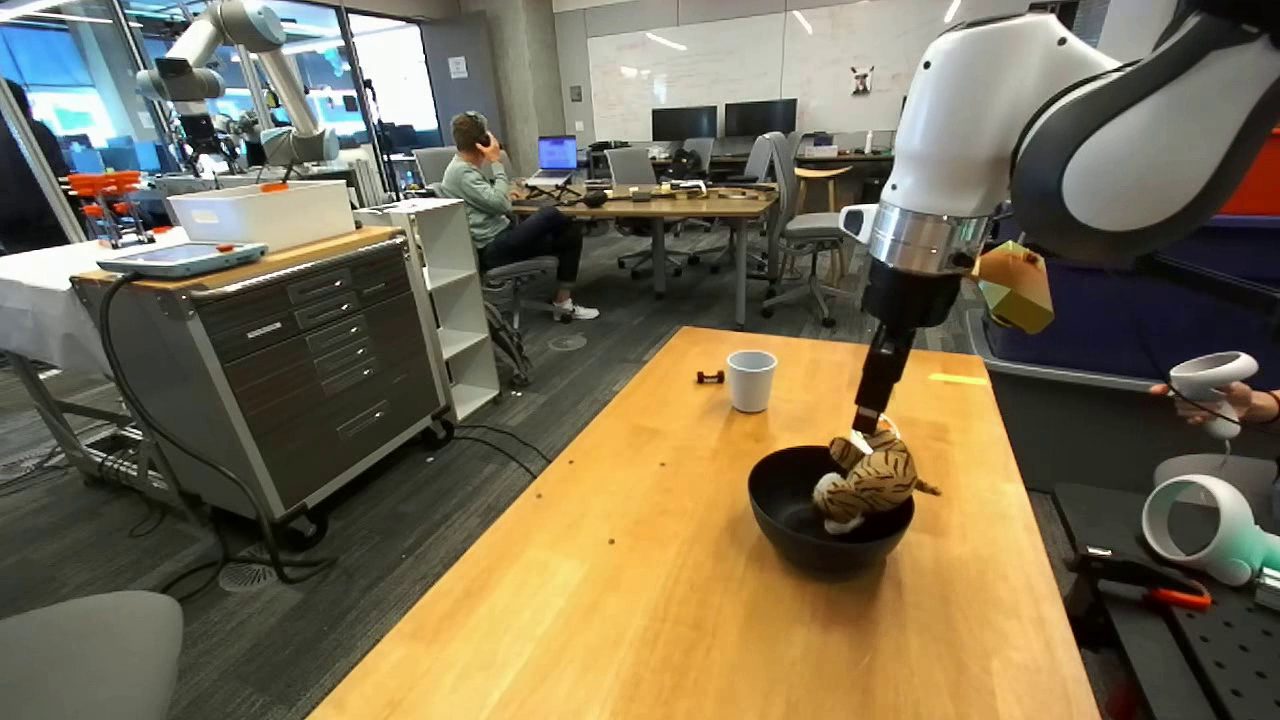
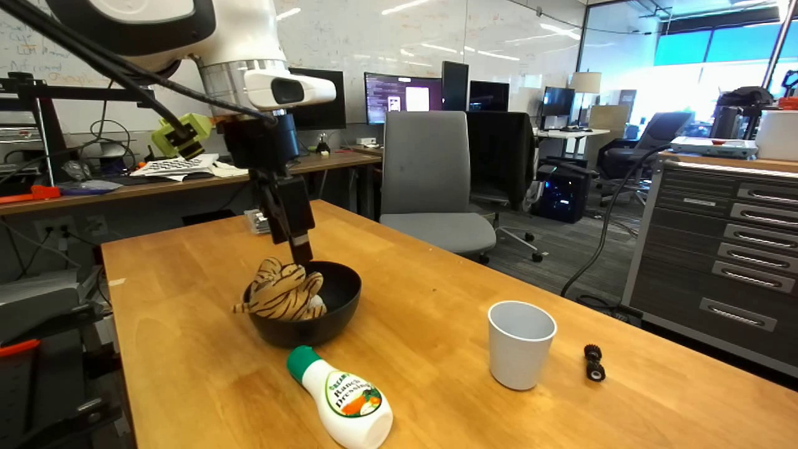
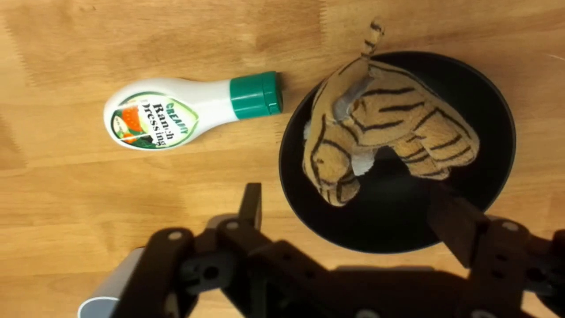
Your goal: Put the tiger plush toy in the black bowl
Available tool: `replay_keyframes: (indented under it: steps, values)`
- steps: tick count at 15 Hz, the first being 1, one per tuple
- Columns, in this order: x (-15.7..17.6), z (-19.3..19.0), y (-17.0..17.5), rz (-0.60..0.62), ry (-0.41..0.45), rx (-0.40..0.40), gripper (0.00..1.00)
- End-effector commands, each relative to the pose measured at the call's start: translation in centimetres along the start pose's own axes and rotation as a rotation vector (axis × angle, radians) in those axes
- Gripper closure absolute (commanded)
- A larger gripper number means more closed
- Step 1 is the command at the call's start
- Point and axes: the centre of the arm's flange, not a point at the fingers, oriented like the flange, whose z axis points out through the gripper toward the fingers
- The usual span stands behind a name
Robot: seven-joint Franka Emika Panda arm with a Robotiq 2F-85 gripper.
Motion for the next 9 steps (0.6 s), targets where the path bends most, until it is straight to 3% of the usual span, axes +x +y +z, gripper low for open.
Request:
replay_keyframes:
  steps: [1, 9]
  values:
    - [0.9, -2.7, -0.3, 0.02, 0.061, -0.028, 0.0]
    - [-0.4, -10.6, -1.0, -0.04, 0.184, 0.004, 0.0]
